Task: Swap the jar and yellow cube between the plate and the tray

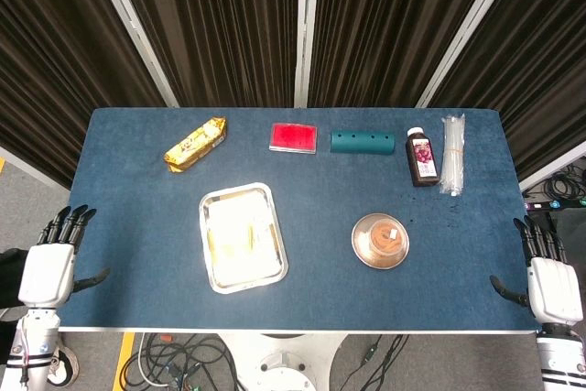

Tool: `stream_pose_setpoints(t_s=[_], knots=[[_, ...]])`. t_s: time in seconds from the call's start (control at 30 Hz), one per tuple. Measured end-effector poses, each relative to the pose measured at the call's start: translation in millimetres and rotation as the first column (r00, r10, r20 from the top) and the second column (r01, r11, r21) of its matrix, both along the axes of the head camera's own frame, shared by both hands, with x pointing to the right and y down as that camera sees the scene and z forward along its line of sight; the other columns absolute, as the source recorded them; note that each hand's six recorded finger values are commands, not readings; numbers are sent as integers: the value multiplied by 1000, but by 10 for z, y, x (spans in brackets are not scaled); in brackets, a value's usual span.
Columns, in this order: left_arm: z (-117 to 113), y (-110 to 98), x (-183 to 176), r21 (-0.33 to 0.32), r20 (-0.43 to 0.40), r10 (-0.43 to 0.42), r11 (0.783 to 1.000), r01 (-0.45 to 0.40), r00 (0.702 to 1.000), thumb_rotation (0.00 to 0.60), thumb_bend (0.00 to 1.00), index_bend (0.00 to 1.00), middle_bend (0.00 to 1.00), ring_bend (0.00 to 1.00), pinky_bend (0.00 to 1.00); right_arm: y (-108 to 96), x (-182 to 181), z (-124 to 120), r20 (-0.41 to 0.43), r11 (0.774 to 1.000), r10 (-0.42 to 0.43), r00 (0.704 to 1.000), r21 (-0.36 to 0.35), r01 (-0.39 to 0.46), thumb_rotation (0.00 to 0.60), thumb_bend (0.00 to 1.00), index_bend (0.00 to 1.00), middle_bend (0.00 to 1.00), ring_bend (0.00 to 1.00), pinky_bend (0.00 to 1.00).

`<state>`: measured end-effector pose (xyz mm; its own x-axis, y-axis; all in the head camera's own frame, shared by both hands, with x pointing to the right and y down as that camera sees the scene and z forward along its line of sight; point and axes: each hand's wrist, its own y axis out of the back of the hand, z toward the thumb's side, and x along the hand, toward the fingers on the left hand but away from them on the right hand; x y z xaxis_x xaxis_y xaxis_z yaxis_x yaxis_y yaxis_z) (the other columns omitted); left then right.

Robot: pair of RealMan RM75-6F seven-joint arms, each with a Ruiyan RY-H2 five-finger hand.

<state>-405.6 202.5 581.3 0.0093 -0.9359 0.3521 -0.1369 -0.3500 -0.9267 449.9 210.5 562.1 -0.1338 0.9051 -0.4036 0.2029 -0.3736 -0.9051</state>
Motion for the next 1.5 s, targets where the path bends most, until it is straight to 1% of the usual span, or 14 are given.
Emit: stream_pose_setpoints(t_s=[0.3, 0.5, 0.6, 0.73, 0.93, 1.07, 1.1, 1.17, 1.2, 1.27, 1.33, 1.37, 1.43, 1.5], knots=[[-3, 11, 7, -9, -19, 3, 1000, -3, 1000, 600, 3, 127, 90, 28, 149, -33, -127, 94, 1, 997, -54, 999, -49, 54, 600, 136, 0, 0, 0, 0], [28, 18, 45, -19, -32, 16, 1000, -17, 999, 600, 3, 127, 90, 28, 149, -145, -374, 303, -9, 982, -142, 990, -127, 140, 600, 119, 0, 0, 0, 0], [59, 37, 37, -28, -27, 15, 999, -16, 1000, 600, 3, 127, 90, 28, 148, -242, -560, 451, -16, 963, -211, 977, -174, 206, 600, 107, 0, 0, 0, 0], [68, 41, 14, -30, -31, 4, 1000, -5, 999, 600, 2, 127, 90, 28, 147, -425, -914, 673, 0, 929, -303, 953, -222, 296, 600, 104, 0, 0, 0, 0], [62, 37, -19, -25, -38, 0, 1000, -1, 999, 600, 2, 127, 90, 28, 148, -589, -1360, 975, 32, 883, -379, 925, -284, 373, 600, 105, 0, 1, 0, 0], [71, 49, -39, -28, -41, -5, 1000, 3, 999, 600, 2, 127, 90, 28, 147, -656, -1606, 1108, 50, 861, -417, 908, -297, 412, 600, 108, 0, 17, 0, 2], [75, 52, -42, -29, -42, -5, 1000, 4, 999, 600, 2, 127, 90, 28, 147, -669, -1639, 1128, 49, 858, -422, 905, -299, 417, 600, 112, 0, 27, 0, 16], [83, 59, -46, -31, -43, -5, 1000, 4, 999, 600, 2, 127, 90, 28, 148, -693, -1696, 1171, 49, 854, -429, 902, -304, 422, 600, 129, 0, 57, 5, 101], [85, 61, -47, -32, -44, -5, 999, 3, 999, 600, 2, 127, 90, 28, 148, -701, -1720, 1189, 49, 853, -430, 902, -305, 423, 600, 140, 2, 87, 26, 175], [90, 63, -46, -33, -45, -4, 999, 2, 999, 600, 3, 127, 90, 28, 148, -715, -1764, 1221, 52, 851, -431, 901, -309, 425, 600, 161, 45, 153, 112, 316], [86, 64, -46, -32, -46, -3, 999, 1, 999, 600, 3, 131, 90, 28, 148, -721, -1795, 1235, 52, 850, -433, 900, -310, 426, 600, 178, 144, 234, 226, 445], [85, 63, -47, -31, -46, -3, 1000, 1, 999, 600, 3, 134, 90, 28, 148, -722, -1801, 1236, 51, 850, -433, 900, -309, 426, 600, 182, 178, 264, 259, 477], [90, 66, -49, -33, -47, -3, 999, 1, 999, 600, 2, 137, 90, 28, 148, -723, -1812, 1237, 48, 851, -434, 899, -305, 427, 600, 194, 287, 344, 343, 543], [95, 72, -49, -36, -47, -2, 999, 1, 999, 600, 3, 137, 90, 28, 148, -718, -1816, 1240, 44, 851, -437, 898, -303, 429, 600, 202, 356, 388, 387, 566]])
